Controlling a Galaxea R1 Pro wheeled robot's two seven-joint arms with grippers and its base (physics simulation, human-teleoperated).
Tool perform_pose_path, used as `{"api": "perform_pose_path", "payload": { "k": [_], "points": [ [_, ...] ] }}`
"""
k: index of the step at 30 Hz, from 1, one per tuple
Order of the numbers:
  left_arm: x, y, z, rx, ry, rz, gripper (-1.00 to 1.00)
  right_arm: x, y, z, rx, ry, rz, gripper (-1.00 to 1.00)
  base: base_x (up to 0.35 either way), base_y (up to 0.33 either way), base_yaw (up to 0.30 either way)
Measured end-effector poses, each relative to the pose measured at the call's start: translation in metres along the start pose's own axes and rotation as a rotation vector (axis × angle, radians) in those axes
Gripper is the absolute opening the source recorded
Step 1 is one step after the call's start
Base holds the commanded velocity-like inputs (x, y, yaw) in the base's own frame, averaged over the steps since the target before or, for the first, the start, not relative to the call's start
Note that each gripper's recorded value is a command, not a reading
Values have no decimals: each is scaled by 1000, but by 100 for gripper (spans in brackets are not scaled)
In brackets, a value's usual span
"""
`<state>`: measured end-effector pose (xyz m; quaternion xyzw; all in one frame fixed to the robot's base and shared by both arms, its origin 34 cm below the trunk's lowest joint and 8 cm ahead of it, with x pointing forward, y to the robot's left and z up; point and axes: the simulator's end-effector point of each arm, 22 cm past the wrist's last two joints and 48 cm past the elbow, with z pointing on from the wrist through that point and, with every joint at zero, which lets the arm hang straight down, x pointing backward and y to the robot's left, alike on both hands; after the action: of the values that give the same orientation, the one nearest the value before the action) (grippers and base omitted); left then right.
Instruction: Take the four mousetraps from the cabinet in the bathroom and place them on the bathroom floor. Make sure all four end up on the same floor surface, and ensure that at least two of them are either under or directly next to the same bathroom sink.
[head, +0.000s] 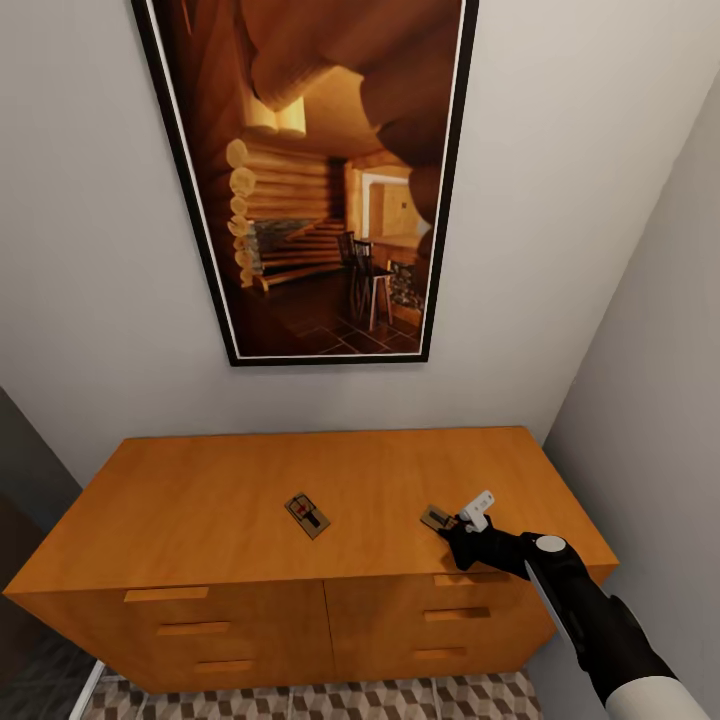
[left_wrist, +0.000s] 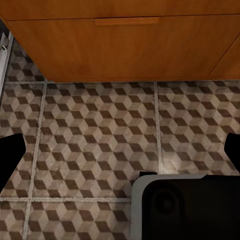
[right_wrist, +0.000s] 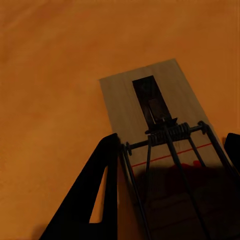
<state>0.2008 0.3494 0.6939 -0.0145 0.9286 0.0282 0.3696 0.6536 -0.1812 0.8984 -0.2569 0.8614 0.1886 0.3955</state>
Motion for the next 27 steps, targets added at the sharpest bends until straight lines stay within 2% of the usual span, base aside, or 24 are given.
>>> {"api": "perform_pose_path", "payload": {
  "k": [4, 7, 13, 27],
  "points": [
    [0, 0, 0, 0, 0, 0, 100, 0, 0, 0, -3, 0, 1, -100, 0, 0, 0],
    [0, 0, 0, 0, 1, 0, 100, -2, 0, -2, -6, 2, -17, -100, 0, 0, 0],
    [0, 0, 0, 0, 1, 0, 100, -26, 2, -9, -6, -32, -39, -100, 0, 0, 0],
    [0, 0, 0, 0, 0, 0, 100, -68, 6, -28, 14, -70, -56, -100, 0, 0, 0]
  ]
}}
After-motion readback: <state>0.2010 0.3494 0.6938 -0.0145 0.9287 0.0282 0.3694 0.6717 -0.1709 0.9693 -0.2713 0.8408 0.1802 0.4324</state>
